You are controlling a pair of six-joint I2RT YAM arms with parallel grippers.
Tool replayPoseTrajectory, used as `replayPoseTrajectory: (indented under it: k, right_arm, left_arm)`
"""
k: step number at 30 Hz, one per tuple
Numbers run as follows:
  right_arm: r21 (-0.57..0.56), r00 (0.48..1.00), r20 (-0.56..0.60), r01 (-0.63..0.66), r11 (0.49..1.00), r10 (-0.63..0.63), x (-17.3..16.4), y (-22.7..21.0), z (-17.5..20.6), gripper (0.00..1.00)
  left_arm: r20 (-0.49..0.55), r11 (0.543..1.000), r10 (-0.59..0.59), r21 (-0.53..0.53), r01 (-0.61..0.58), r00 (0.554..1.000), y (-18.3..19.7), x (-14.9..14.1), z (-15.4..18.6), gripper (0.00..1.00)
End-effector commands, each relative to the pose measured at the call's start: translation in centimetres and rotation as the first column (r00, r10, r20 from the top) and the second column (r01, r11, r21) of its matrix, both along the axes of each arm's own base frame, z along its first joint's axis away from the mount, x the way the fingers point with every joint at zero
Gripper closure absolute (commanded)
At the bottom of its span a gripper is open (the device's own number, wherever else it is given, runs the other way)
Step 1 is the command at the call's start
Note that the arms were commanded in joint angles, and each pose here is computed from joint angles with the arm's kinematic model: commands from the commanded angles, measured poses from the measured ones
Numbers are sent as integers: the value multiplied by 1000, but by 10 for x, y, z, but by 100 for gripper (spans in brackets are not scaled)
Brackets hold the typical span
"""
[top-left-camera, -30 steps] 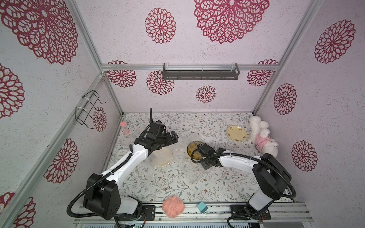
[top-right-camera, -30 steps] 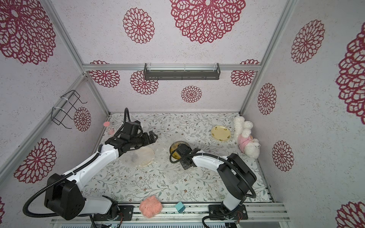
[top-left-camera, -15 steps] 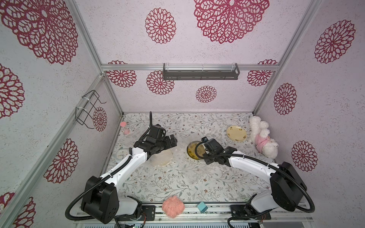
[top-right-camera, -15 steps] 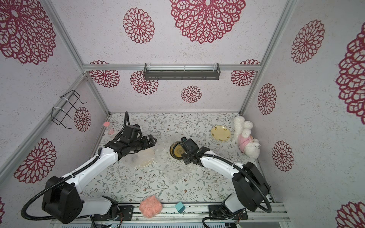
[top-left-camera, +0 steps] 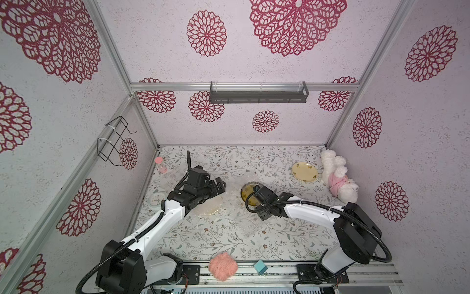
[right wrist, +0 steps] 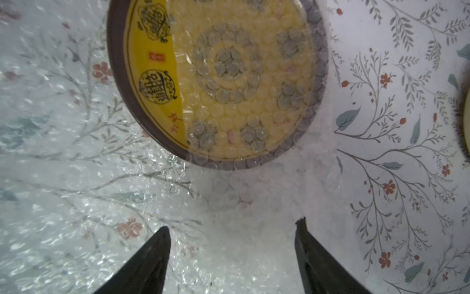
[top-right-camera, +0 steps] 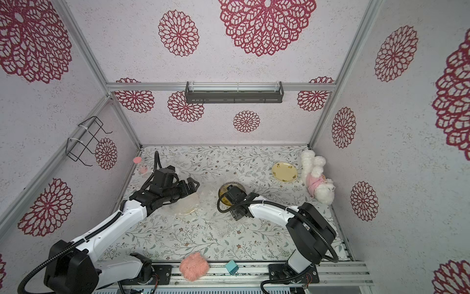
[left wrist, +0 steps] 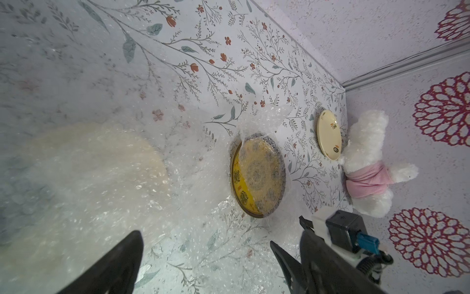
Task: Unpack dinner plates from bubble wrap
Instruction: Unwrap the bubble wrap at the center of the board.
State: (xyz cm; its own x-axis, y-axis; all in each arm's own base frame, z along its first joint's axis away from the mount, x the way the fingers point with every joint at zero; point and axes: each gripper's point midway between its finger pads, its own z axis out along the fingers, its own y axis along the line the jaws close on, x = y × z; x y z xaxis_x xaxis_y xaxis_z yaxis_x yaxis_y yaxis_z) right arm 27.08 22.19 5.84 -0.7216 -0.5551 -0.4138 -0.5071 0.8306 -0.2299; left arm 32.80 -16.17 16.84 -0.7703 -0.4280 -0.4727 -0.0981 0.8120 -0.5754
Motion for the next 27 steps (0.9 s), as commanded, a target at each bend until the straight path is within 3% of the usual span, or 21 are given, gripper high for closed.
replayPoseTrajectory:
  k: [1, 12, 18, 20, 24, 27]
  right_arm:
    - [-44, 998, 55, 1, 999, 1, 8, 4, 7, 22]
    - [-130, 993, 113, 48, 990, -33, 19, 3, -6, 26]
    - [-149, 986, 159, 75, 986, -51, 26, 0, -8, 38]
    - [-140, 984, 172, 76, 987, -51, 27, 0, -5, 48]
    - [-124, 982, 184, 70, 990, -46, 29, 3, -3, 78]
    - [-110, 981, 191, 68, 992, -46, 29, 3, 2, 88]
  left_arm:
    - [26, 999, 36, -30, -35, 999, 4, 4, 8, 3]
    - [21, 998, 52, -38, -51, 998, 4, 5, 4, 3]
    - [19, 998, 62, -31, -61, 998, 8, 2, 4, 3]
    - [20, 998, 64, -28, -64, 998, 9, 2, 4, 2]
    - [20, 997, 68, -25, -67, 998, 10, 2, 4, 3]
    - [14, 997, 69, -24, -68, 998, 10, 2, 2, 3]
